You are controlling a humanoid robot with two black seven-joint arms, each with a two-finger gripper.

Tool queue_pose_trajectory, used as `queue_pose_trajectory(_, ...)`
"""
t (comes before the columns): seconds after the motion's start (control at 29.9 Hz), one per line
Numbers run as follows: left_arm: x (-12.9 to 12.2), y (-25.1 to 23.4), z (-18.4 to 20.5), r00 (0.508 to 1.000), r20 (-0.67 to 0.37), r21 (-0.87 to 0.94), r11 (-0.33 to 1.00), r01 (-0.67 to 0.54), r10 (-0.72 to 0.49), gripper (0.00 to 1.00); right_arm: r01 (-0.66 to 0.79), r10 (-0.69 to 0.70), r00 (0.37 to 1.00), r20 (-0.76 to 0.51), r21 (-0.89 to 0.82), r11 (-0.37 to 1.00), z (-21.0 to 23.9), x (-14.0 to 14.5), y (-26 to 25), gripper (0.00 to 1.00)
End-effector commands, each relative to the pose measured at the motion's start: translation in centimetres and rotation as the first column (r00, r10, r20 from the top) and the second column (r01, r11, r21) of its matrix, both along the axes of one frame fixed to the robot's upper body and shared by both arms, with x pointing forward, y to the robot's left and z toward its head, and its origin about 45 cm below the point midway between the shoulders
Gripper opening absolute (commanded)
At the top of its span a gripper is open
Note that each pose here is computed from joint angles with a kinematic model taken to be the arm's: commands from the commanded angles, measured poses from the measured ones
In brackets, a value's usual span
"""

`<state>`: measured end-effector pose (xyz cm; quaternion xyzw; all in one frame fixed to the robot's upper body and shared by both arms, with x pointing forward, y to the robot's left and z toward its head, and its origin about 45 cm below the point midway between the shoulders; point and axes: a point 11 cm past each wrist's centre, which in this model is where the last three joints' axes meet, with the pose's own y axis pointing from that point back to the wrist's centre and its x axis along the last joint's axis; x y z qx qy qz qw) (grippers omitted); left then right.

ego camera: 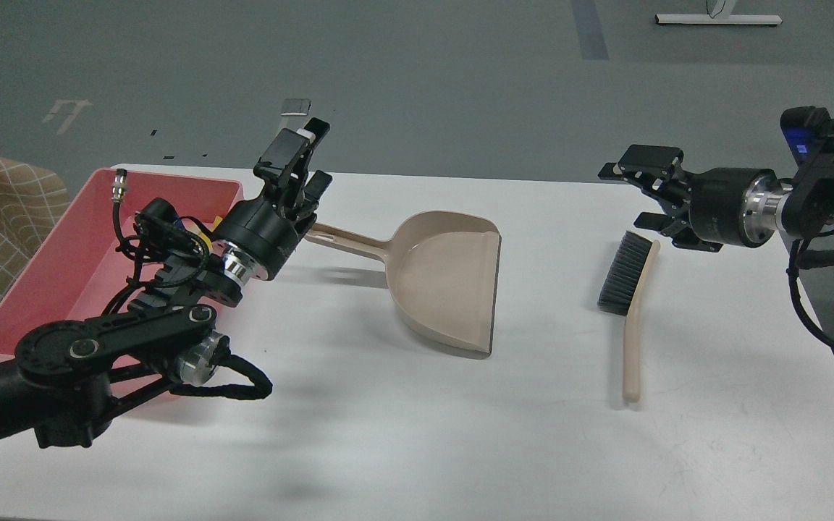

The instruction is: Sweep and dump garbage into bin

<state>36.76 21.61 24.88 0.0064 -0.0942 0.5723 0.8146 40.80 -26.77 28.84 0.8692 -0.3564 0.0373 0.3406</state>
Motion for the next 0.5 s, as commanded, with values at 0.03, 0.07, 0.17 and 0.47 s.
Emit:
queue_pose_trajectory(0.03, 2.9, 0.6, 2.8, 0.998, 0.067, 0.026, 0.999, 0.02, -0.021, 0.98, 0.038, -0.043, 0.998, 0.049, 0.096, 0.995, 2.0, 0.8, -0.3, 0.99)
queue_pose_trajectory(0.07, 3.7, 0.7, 3.5, 0.996, 0.081, 0.031, 0.999, 0.035, -0.037, 0.98, 0.047, -0.056, 0.996, 0.065, 0.136, 0.99, 2.6, 1.0, -0.2, 0.99)
queue_pose_trajectory(0.17, 5.5, 1.4, 5.1, 0.992, 0.103, 0.05, 0.996, 0.069, -0.074, 0.98, 0.082, -0.111, 0.989, 0.096, 0.267, 0.96, 4.1, 1.4, -0.5, 0.99)
queue_pose_trajectory(0.47, 8.4, 1.7, 7.7, 0.981, 0.128, 0.041, 0.989, 0.141, -0.145, 0.98, 0.224, -0.304, 0.953, 0.017, 0.636, 0.739, 3.7, 2.8, -2.2, 0.99)
